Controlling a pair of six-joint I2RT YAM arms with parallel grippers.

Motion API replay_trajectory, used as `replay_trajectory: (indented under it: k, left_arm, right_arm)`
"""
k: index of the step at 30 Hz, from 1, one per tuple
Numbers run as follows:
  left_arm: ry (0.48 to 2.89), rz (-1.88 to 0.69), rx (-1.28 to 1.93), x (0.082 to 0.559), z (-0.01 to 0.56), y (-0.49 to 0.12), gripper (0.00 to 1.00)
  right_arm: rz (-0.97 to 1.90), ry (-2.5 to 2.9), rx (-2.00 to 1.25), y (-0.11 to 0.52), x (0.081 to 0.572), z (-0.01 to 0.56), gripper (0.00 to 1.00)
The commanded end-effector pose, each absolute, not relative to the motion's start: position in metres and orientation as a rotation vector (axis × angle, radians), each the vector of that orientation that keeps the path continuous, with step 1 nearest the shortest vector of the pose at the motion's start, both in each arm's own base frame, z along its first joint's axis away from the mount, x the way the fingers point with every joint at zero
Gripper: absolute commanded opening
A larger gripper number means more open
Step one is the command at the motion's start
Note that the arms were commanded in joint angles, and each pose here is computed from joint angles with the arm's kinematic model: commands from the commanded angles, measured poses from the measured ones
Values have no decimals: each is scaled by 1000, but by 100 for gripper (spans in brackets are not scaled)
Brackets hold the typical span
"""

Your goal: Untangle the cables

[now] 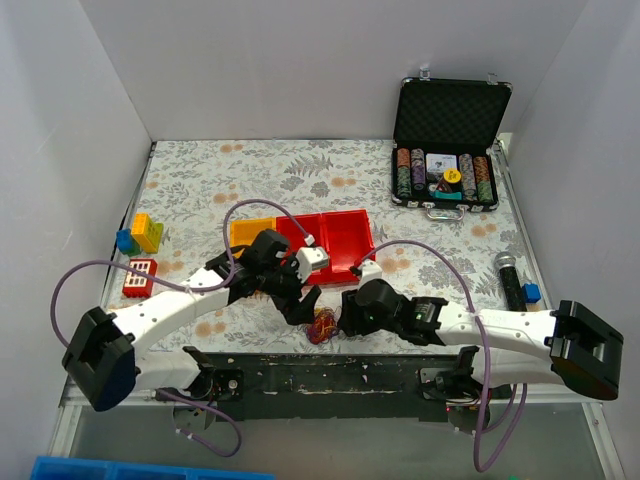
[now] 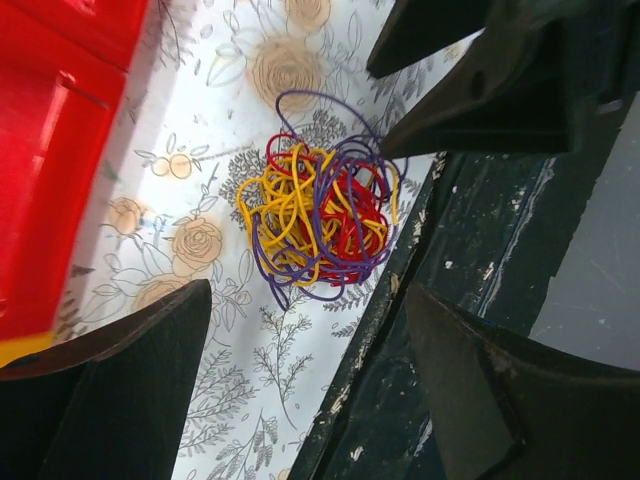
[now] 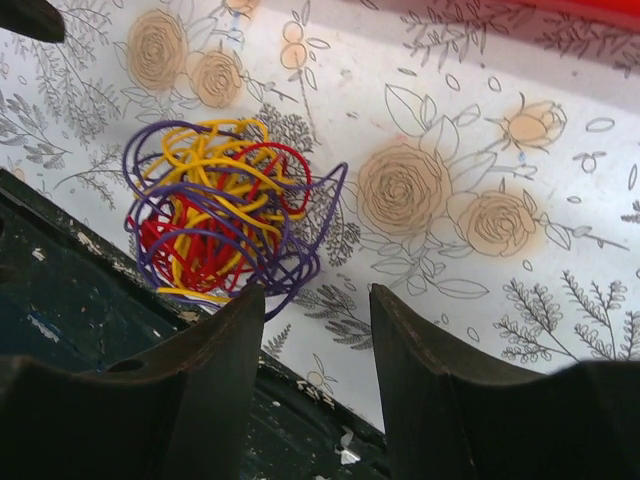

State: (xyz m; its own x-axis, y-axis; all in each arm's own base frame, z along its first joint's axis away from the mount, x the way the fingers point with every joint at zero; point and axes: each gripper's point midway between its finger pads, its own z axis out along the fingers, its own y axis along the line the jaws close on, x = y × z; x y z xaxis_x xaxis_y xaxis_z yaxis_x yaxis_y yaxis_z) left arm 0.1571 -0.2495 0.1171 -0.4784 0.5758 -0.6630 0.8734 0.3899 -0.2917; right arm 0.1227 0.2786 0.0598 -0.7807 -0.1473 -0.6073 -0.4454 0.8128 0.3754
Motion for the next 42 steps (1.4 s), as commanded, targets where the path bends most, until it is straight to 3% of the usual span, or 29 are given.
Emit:
replay_trajectory:
  k: [1,12,18,22,29,36,38,40,42]
  left_arm:
    - [2250,-816,1182,166,96,-258,77]
    - [2380,-743,1152,179,63,-261,52]
    - [2372,-778,1187,176,61,-264,13]
    - [2347,-841,1189,170,72,-269,1]
    - [2294,-873,1182,170,104,-273,0]
    - [2266,-817,1191,171,122,-263,0]
    - [2277,-805,1196,169,121,-260,0]
    - [2289,-814,1202,166,116,-259,0]
    - [2330,-823,1182,164,105,-259,17]
  right_arm:
    - [788,2377,-361,285,123,68,54]
    - [846,2350,-387,298,124,73,50]
    - [843,2356,-390,297,123,72,47]
    - [841,2352,-392,297,123,72,45]
    - [824,2374,-399,297,122,64,35]
    - [748,2420,-400,287,121,46,13]
    - [728,2440,-393,282,120,40,2]
    - [717,2452,-379,278,119,35,1]
    - [724,2454,-368,276,117,33,1]
